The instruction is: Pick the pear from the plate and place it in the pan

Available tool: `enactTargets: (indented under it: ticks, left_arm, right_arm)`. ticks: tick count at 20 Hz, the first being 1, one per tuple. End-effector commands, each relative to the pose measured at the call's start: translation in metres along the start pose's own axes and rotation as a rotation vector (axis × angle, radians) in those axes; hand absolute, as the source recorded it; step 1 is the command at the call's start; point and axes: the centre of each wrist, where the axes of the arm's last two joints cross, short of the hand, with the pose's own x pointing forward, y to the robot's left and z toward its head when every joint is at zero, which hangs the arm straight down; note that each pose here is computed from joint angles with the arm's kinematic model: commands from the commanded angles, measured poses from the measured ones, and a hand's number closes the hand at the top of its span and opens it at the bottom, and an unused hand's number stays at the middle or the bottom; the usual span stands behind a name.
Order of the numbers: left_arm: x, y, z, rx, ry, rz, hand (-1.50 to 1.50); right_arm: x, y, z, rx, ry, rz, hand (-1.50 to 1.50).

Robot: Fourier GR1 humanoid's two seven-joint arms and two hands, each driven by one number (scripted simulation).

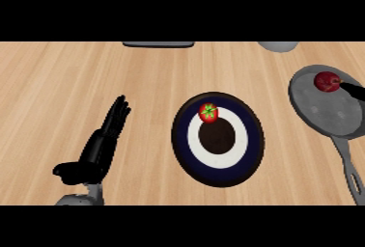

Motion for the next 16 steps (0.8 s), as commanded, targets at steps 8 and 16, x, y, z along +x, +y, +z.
enactTargets:
  ticks: [8,16]
  left_arm:
    - [-0.006,0.017,0.0,0.055,0.019,-0.016,0.0]
    - [-0.005,0.007,-0.007,0.043,0.027,-0.003,0.0]
  right_arm:
    - [-0.063,-0.047,0.015,0.221,-0.06,-0.267,-1.5]
    - [-0.079,-0.064,0.064,0.261,-0.122,-0.239,-1.5]
